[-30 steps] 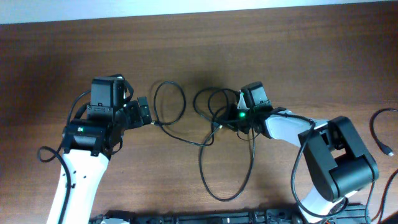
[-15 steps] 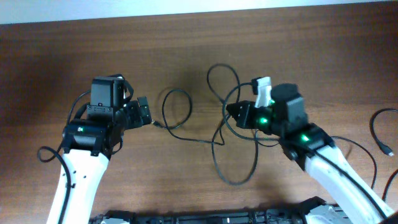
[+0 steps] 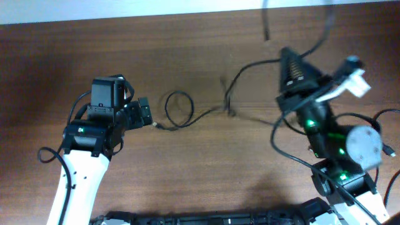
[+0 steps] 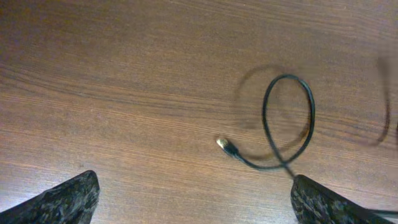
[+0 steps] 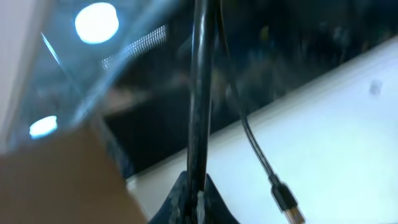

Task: Untangle cables

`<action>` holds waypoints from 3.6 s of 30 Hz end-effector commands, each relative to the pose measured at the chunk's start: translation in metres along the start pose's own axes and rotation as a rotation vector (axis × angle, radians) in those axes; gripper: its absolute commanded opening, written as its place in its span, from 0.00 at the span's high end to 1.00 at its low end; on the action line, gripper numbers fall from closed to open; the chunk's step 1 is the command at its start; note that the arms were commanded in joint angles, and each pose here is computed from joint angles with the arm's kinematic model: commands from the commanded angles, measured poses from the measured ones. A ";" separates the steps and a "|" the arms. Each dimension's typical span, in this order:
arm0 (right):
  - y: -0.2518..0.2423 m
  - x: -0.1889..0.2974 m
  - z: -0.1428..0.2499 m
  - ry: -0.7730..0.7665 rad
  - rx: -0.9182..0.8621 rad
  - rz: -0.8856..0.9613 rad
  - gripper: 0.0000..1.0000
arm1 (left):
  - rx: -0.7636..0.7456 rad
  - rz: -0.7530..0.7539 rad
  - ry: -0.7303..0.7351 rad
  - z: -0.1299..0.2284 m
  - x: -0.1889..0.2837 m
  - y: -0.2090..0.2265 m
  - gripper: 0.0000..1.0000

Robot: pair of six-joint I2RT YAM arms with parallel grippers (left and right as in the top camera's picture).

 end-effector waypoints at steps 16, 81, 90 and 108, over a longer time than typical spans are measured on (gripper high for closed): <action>-0.014 0.031 -0.084 -0.672 0.125 0.446 0.96 | -0.009 0.011 -0.019 -0.004 0.004 0.000 0.01; -0.225 0.002 -0.184 -0.248 0.746 1.265 0.96 | -0.009 0.011 -0.018 -0.004 0.004 0.000 0.01; -0.334 0.079 -0.171 -0.039 0.313 1.359 0.96 | -0.009 0.011 -0.018 -0.004 0.004 0.000 0.01; -0.398 0.112 -0.108 0.287 0.170 1.531 0.25 | -0.009 0.011 -0.019 -0.004 0.004 0.000 0.01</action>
Point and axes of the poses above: each gripper's point midway between its finger pads, its own x axis back along the fingers, its own y axis along the line the jaws close on, z = x × y, the point moved 8 cm from there along x, back along the fingers, and after that the axes turned 2 degrees about x, right-handed, at the moved point
